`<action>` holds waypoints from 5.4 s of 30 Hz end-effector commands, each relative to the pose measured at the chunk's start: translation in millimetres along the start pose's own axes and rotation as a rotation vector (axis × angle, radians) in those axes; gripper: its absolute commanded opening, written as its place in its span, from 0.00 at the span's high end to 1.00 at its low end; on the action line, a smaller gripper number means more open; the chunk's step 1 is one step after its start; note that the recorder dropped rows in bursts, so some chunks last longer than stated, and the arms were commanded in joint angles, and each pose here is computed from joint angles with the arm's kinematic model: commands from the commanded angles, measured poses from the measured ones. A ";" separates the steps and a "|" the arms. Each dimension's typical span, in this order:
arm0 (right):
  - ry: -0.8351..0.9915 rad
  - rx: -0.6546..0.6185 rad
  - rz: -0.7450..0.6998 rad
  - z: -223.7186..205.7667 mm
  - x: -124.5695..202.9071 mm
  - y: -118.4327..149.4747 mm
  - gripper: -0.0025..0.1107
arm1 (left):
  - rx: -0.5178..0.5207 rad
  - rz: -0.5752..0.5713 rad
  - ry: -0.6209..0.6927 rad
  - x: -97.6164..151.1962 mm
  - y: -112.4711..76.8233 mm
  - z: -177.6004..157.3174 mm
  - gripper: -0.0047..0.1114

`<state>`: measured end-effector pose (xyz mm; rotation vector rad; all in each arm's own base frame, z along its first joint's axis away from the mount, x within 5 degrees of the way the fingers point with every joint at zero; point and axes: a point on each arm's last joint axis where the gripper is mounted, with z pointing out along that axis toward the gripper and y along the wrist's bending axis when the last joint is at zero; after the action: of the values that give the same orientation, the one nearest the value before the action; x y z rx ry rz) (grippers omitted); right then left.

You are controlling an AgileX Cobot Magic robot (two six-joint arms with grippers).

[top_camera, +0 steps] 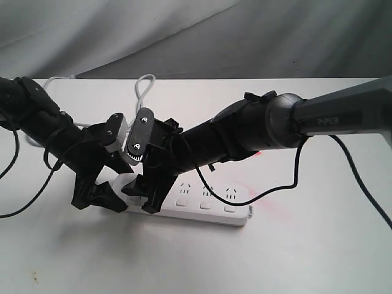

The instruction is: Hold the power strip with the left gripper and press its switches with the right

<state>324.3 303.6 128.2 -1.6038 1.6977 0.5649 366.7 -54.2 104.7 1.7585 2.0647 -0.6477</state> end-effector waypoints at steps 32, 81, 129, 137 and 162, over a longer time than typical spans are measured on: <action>0.045 0.025 -0.049 10.7 12.2 -1.7 0.42 | 0.028 0.005 0.015 1.2 -2.1 2.7 0.41; 0.114 -0.019 -0.086 13.9 32.7 -2.7 0.42 | 0.028 0.009 0.015 1.2 -2.1 2.7 0.41; 0.123 0.019 -0.075 -31.3 19.5 -6.7 0.42 | 0.028 0.007 0.015 1.2 -2.1 2.7 0.41; 0.121 0.014 -0.082 -29.3 17.2 -3.7 0.42 | 0.028 0.005 0.015 1.2 -2.1 2.7 0.41; 0.161 -0.021 -0.068 -17.4 32.2 -0.2 0.42 | 0.028 0.005 0.015 1.2 -2.1 2.7 0.41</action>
<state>323.9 269.8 120.6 -1.7141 1.7571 0.4291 366.4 -54.1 104.5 1.7703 2.0613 -0.6441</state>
